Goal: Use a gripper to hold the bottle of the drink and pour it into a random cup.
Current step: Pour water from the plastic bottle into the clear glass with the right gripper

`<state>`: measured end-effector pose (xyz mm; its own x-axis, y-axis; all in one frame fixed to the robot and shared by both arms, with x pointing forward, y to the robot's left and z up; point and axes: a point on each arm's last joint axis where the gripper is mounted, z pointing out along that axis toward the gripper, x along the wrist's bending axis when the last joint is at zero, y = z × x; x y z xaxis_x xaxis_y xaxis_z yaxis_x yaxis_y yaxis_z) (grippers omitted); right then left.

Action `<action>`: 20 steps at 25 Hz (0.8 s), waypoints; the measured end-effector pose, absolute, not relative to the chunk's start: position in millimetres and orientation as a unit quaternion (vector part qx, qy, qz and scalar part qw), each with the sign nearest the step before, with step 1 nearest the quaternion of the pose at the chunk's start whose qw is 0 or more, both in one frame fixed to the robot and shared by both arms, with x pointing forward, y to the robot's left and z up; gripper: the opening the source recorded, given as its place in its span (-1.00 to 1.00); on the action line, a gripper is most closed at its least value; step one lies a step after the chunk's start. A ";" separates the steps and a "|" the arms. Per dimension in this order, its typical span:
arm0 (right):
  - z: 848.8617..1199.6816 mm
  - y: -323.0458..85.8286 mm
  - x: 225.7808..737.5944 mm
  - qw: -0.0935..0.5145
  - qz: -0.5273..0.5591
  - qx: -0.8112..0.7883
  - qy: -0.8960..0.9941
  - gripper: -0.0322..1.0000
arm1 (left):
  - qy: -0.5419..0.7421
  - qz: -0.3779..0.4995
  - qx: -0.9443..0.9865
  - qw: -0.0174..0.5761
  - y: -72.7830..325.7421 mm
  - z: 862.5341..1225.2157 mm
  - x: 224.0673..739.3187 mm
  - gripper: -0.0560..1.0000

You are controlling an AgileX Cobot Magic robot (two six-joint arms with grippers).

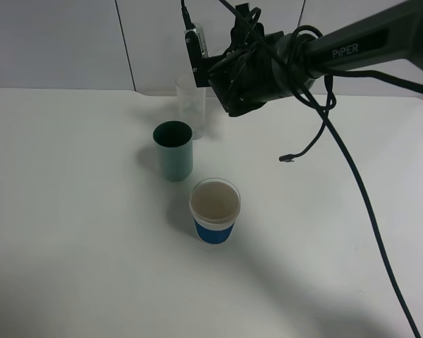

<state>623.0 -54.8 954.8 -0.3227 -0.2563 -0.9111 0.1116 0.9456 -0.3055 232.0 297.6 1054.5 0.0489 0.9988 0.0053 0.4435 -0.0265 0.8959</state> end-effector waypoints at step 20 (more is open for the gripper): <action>954.8 -54.8 623.0 0.580 -0.159 -0.045 0.798 0.14 | 0.585 0.365 0.616 0.380 297.6 1054.5 232.0 0.99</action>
